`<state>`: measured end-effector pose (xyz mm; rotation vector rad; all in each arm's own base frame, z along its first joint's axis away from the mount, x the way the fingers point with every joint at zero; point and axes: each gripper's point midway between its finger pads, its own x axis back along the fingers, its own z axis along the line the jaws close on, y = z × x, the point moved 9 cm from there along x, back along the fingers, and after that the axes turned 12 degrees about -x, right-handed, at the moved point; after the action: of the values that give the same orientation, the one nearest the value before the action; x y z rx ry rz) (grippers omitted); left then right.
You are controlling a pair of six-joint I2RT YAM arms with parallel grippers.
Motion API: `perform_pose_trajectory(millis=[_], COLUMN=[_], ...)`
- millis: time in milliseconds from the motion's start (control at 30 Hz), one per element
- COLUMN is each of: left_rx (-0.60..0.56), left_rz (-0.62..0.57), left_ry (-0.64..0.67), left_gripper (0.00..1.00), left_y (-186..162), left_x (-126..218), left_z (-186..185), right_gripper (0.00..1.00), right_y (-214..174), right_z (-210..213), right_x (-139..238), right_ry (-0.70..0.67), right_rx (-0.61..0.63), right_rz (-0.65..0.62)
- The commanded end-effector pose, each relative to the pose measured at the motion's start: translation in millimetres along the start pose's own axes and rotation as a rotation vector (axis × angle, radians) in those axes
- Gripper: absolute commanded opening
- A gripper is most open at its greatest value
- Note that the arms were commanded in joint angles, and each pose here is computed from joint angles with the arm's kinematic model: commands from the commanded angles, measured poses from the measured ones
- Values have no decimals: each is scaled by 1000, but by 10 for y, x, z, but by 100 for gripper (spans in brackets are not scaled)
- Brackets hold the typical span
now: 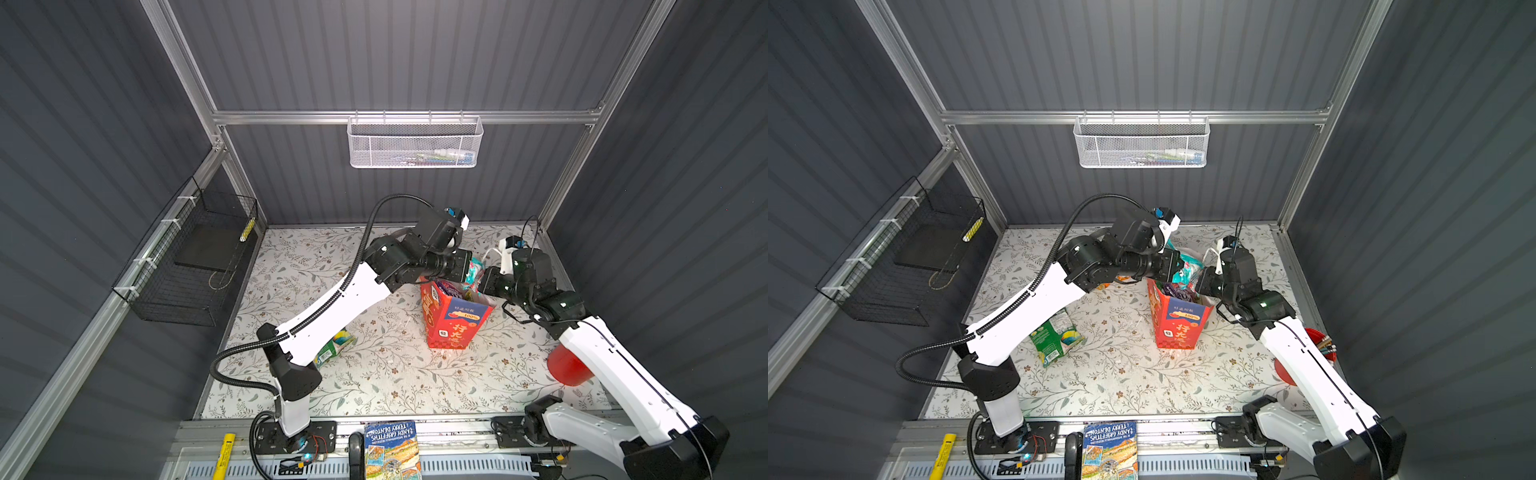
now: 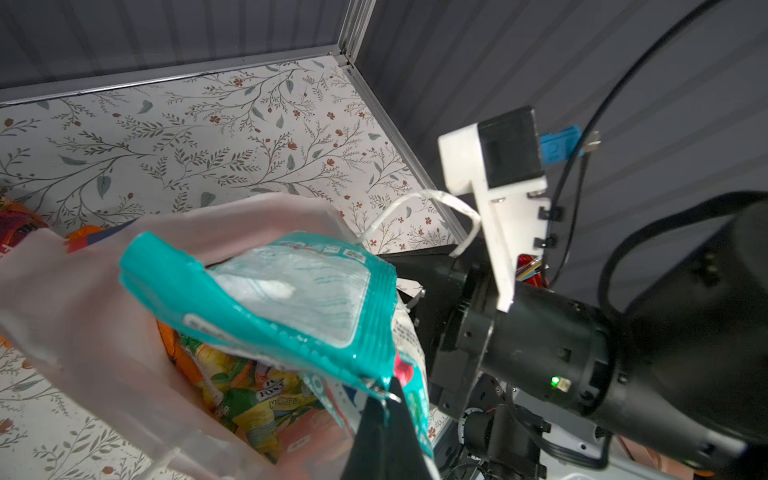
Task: Place the snacks into the paper bag
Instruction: 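Lift the teal packet with the left gripper and carry it over the bag, then lower the teal packet into the bag and open the left gripper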
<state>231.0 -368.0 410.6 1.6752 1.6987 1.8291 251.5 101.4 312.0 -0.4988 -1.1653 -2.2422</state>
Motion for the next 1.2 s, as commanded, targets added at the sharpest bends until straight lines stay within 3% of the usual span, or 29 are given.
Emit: perform_pose_trajectory(millis=[0, 233, 433, 600, 800, 1000, 1067, 1167], left_rx=[-41, -48, -56, -74, -46, 60, 71, 79], left_rz=[48, 120, 135, 171, 216, 267, 283, 255], left_ry=[37, 140, 136, 229, 261, 226, 235, 222], left_gripper=[0, 0, 0, 0, 0, 1, 11, 36], left_y=[-28, -139, -130, -192, -337, -452, -461, -421], left_x=[-90, -272, -451, -693, -1044, -1371, -1398, -1322], left_z=[-3, 110, 114, 232, 386, 731, 771, 742], right_gripper=[0, 0, 0, 0, 0, 0, 0, 0], right_y=[15, 17, 10, 1, -14, -33, -33, -31], right_z=[1, 13, 34, 66, 75, 103, 95, 95], right_x=[48, 74, 79, 82, 64, 40, 28, 21], right_ry=[-16, -5, 19, 60, 82, 115, 108, 107], right_rx=[1, 4, 4, 5, 0, -6, -4, -3], right_rz=[-1, -4, 7, 15, 22, 45, 43, 43])
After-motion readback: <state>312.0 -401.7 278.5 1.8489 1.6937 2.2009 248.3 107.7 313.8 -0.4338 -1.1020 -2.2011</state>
